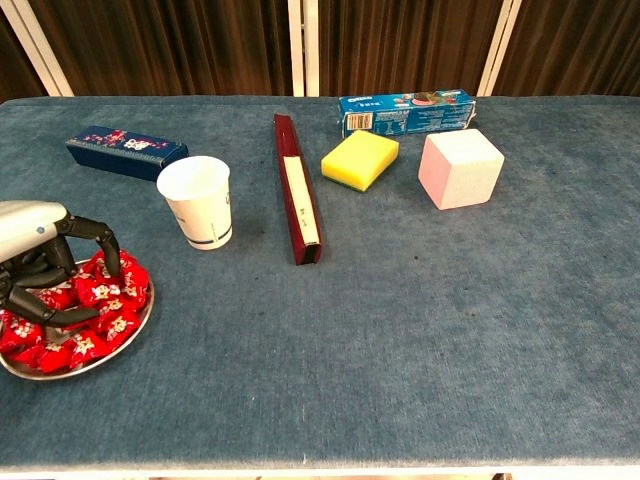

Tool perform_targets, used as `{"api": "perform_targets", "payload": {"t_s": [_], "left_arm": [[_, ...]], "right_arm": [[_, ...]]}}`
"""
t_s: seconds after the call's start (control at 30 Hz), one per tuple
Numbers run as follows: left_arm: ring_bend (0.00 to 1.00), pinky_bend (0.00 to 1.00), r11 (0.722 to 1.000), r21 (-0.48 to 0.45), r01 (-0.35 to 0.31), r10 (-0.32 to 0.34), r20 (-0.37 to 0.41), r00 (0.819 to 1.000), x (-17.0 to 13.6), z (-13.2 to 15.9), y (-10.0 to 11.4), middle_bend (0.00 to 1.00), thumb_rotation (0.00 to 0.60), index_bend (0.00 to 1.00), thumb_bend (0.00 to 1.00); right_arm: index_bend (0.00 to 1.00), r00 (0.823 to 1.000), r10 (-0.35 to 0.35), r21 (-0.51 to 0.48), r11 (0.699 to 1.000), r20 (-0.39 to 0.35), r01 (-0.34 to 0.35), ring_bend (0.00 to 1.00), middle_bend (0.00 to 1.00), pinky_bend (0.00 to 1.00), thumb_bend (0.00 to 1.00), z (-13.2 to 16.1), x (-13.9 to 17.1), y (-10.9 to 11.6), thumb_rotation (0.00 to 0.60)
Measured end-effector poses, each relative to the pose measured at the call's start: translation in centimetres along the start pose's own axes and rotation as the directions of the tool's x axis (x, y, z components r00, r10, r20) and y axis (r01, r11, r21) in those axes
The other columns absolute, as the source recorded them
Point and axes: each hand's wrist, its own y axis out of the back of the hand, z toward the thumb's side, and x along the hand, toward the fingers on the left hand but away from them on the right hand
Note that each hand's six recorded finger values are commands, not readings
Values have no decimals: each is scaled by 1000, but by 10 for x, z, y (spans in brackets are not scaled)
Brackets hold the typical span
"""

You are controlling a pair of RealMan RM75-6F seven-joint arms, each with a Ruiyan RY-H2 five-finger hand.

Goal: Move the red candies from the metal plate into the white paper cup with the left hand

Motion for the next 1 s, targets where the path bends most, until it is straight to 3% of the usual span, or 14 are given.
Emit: {"api": "perform_targets", "payload": {"t_s": [0.17,0.37,0.5,0.7,0.8,1.0], "left_arm": [[874,748,1000,5,5,-5,-7,1000,0,-3,-3,965,597,472,221],[874,748,1000,7,26,-26,-7,1000,2,-5,-7,965,532,512,296],[878,748,1000,-5,27,-27,-6,1000,4,-6,-8,969,531,577,339],[881,748,1000,-21,21,-21,-10,1000,3,-10,-6,970,534,599,358],[880,748,999,-39,0,0,-12,1000,0,-11,2,970,530,599,358],[881,748,986,-122,-114,116,4,993,-5,-7,42,970,522,598,362]], "right_arm": [[0,1000,1,-1,1000,2,-1,0,3,0,164,0,0,0,600],[0,1000,5,-3,1000,3,-5,0,13,0,164,0,-1,-2,600],[0,1000,8,-5,1000,5,-8,0,20,0,164,0,-2,-3,600],[0,1000,14,-11,1000,7,-14,0,26,0,164,-1,-3,-5,600],[0,1000,14,-14,1000,5,-14,0,28,0,164,0,-3,-6,600],[0,1000,8,-15,1000,5,-8,0,32,0,164,-1,-2,-5,600]]}}
